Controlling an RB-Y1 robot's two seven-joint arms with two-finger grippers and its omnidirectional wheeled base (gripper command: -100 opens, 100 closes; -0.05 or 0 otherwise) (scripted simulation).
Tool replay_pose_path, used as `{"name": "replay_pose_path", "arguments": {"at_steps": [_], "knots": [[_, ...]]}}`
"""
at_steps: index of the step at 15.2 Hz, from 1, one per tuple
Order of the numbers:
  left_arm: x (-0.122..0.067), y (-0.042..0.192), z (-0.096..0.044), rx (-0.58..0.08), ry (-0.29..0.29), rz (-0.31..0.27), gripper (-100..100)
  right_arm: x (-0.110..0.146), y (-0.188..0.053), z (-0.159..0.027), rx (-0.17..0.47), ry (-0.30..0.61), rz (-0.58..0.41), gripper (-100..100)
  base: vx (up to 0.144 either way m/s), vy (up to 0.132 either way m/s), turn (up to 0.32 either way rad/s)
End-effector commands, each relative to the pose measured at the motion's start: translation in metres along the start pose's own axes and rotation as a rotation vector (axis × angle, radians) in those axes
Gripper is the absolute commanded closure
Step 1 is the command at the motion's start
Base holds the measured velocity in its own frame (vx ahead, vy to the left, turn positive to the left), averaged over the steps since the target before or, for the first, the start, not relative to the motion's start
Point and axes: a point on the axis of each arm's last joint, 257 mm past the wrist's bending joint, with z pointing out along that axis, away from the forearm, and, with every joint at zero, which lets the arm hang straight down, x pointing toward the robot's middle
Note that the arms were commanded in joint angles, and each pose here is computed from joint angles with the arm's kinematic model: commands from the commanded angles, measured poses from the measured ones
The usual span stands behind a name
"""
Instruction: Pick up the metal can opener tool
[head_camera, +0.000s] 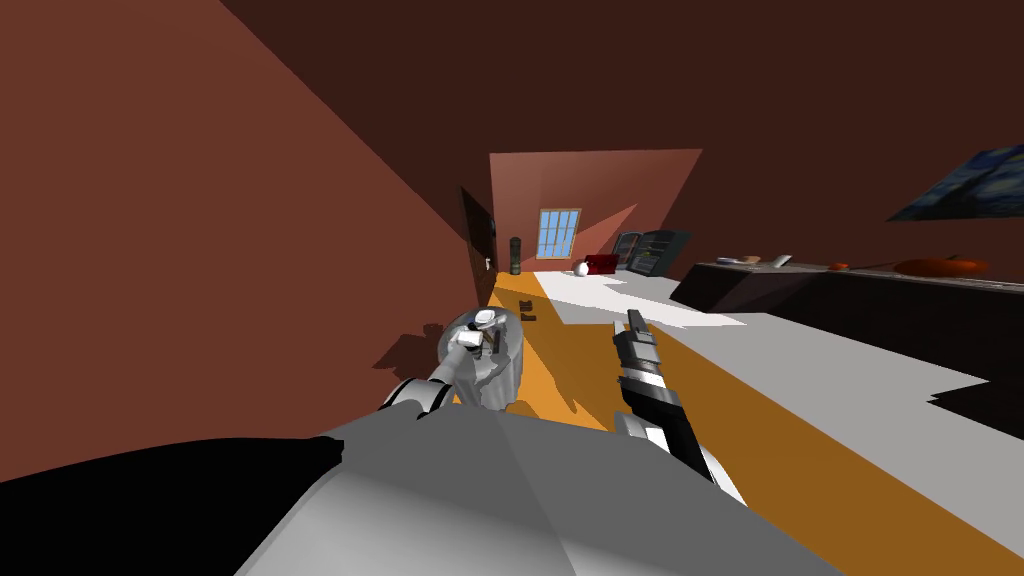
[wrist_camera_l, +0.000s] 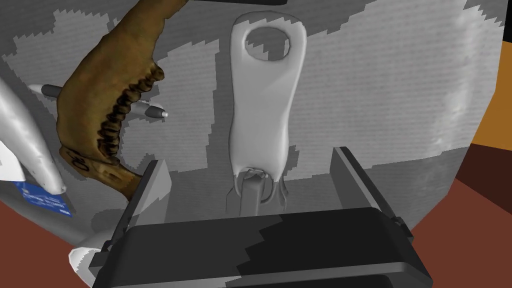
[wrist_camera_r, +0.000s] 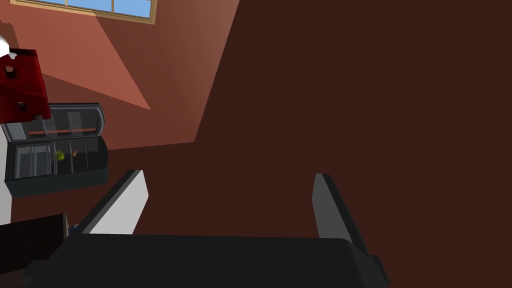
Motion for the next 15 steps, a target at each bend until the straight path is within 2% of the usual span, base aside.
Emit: {"name": "replay_pose_path", "arguments": {"at_steps": [1, 2, 5, 6, 7, 11, 14, 15], "knots": [[0.000, 0.000, 0.000, 0.000, 0.000, 0.000, -100, 0.000, 0.000, 0.000, 0.000, 0.000, 0.000, 0, 0.010, -0.001, -0.009], [-0.001, 0.009, 0.007, -0.005, 0.000, -0.001, -100, 0.000, 0.000, 0.000, 0.000, 0.000, 0.000, 0, 0.028, 0.003, -0.002], [-0.002, 0.018, 0.015, -0.004, 0.000, -0.001, -100, 0.000, 0.000, 0.000, 0.000, 0.000, 0.000, 0, 0.012, -0.009, 0.027], [-0.001, 0.015, 0.012, -0.008, 0.000, -0.001, -100, 0.000, 0.000, 0.000, 0.000, 0.000, 0.000, 0, 0.003, -0.006, 0.013], [-0.001, 0.015, 0.013, -0.006, 0.000, -0.001, 100, 0.000, 0.000, 0.000, 0.000, 0.000, 0.000, 0, 0.000, 0.000, 0.000], [0.000, 0.012, 0.012, 0.002, 0.000, 0.001, 100, 0.000, 0.000, 0.000, 0.000, 0.000, 0.000, 0, 0.000, 0.000, 0.000], [0.000, 0.003, 0.002, -0.006, 0.000, -0.001, 100, 0.000, 0.000, 0.000, 0.000, 0.000, 0.000, 0, -0.008, 0.010, -0.028], [0.000, 0.006, 0.005, -0.001, 0.000, 0.000, 100, 0.000, 0.000, 0.000, 0.000, 0.000, 0.000, 0, -0.005, 0.007, -0.014]]}}
